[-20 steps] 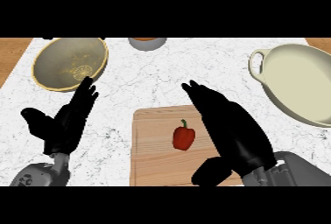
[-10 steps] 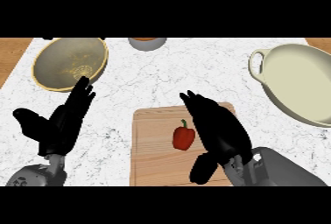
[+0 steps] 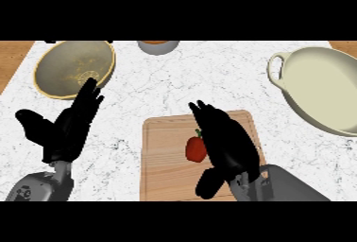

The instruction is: Pick the bell pepper from the cutting board and place it in the pot

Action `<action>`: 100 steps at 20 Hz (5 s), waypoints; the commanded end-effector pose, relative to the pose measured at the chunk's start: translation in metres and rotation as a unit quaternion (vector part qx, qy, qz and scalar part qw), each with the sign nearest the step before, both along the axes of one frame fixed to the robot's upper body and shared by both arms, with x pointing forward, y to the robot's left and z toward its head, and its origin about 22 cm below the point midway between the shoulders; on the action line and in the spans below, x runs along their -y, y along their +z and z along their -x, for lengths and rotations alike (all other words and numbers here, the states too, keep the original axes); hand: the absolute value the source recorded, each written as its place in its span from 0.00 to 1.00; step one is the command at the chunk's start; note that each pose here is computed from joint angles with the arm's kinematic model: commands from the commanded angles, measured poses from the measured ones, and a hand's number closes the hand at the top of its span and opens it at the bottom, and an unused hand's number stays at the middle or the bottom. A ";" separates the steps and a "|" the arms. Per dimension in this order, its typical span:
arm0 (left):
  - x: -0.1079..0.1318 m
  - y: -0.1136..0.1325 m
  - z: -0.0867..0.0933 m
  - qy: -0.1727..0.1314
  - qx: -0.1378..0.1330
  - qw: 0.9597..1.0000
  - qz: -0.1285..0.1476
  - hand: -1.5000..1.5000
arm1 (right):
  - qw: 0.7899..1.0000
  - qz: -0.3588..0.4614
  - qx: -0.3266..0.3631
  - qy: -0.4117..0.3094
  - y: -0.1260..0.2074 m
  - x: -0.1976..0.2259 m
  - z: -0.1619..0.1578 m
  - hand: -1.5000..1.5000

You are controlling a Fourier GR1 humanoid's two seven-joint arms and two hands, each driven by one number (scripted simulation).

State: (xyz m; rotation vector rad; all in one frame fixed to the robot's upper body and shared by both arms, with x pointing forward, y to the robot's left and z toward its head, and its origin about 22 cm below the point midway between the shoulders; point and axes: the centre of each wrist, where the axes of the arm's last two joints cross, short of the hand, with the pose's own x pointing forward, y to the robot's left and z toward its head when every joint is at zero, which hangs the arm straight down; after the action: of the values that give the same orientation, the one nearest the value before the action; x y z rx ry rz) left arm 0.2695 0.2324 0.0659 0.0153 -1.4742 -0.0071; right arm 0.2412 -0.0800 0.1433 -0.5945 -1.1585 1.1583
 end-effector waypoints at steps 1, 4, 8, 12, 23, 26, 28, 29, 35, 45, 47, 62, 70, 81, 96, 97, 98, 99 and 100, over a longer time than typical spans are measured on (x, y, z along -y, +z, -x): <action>0.002 0.010 -0.008 0.006 -0.003 1.000 0.000 0.50 | 0.999 0.034 -0.012 -0.038 0.001 -0.007 0.003 0.00; 0.013 0.005 0.000 -0.006 -0.007 1.000 -0.003 0.50 | 0.998 0.035 -0.027 -0.053 -0.009 -0.021 -0.002 0.00; 0.010 -0.018 0.014 0.001 -0.003 1.000 0.001 0.50 | 0.995 0.052 -0.028 -0.078 -0.013 -0.038 -0.008 0.00; 0.007 -0.002 0.003 -0.005 -0.006 1.000 -0.001 0.50 | 0.992 0.082 -0.049 -0.088 -0.032 -0.052 -0.021 0.00; 0.008 0.010 0.002 0.000 -0.003 1.000 0.005 0.50 | 0.982 0.142 -0.092 -0.082 -0.075 -0.033 -0.034 0.00; 0.008 -0.018 0.008 0.000 -0.004 1.000 0.005 0.50 | 0.980 0.158 -0.091 -0.084 -0.082 -0.056 -0.033 0.00; 0.000 -0.004 0.001 -0.013 -0.001 1.000 -0.001 0.50 | 0.978 0.164 -0.099 -0.087 -0.088 -0.051 -0.039 0.00; 0.008 0.006 -0.004 -0.003 -0.004 1.000 0.002 0.50 | 0.980 0.153 -0.097 -0.083 -0.070 -0.032 -0.049 0.00; 0.000 -0.018 -0.002 -0.002 -0.002 1.000 -0.001 0.50 | 0.978 0.156 -0.113 -0.085 -0.107 -0.053 -0.036 0.00; 0.007 -0.001 0.020 0.003 -0.002 1.000 -0.003 0.50 | 0.992 0.109 -0.054 -0.028 -0.099 -0.033 -0.062 1.00; 0.015 0.005 -0.003 -0.009 0.002 1.000 -0.004 0.50 | 0.991 0.119 -0.049 -0.026 -0.087 -0.058 -0.047 1.00; -0.013 -0.015 0.019 0.033 -0.003 0.999 0.002 0.50 | 0.863 0.148 0.056 -0.480 -0.048 0.299 -0.034 1.00; -0.010 0.000 0.013 0.014 -0.003 1.000 -0.002 0.50 | 0.853 0.124 0.194 -0.468 0.040 0.313 0.021 1.00; 0.015 -0.018 0.005 -0.002 0.003 1.000 -0.003 0.50 | 0.846 0.077 0.347 -0.397 0.148 0.298 0.028 1.00; 0.008 -0.013 0.002 -0.020 -0.003 1.000 0.005 0.50 | 0.844 0.051 0.285 -0.452 0.168 0.324 -0.078 1.00; 0.015 -0.001 -0.001 -0.012 0.001 1.000 0.001 0.50 | 0.851 0.055 0.274 -0.444 0.140 0.324 -0.085 1.00; 0.011 -0.012 0.009 -0.019 -0.001 1.000 -0.004 0.50 | 0.846 0.047 0.271 -0.456 0.146 0.314 -0.100 1.00; 0.013 -0.004 0.006 -0.016 0.007 1.000 0.000 0.50 | 0.851 0.048 0.269 -0.448 0.135 0.329 -0.103 1.00; 0.015 0.003 0.002 -0.011 -0.003 1.000 0.004 0.50 | 0.856 0.044 0.266 -0.440 0.141 0.326 -0.106 1.00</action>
State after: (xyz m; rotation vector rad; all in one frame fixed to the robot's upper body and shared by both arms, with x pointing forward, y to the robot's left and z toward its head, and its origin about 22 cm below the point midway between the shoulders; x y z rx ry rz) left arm 0.2659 0.2221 0.0619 -0.0050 -1.4765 -0.0287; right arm 0.3256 -0.4000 0.2925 -1.4272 -1.0816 0.2219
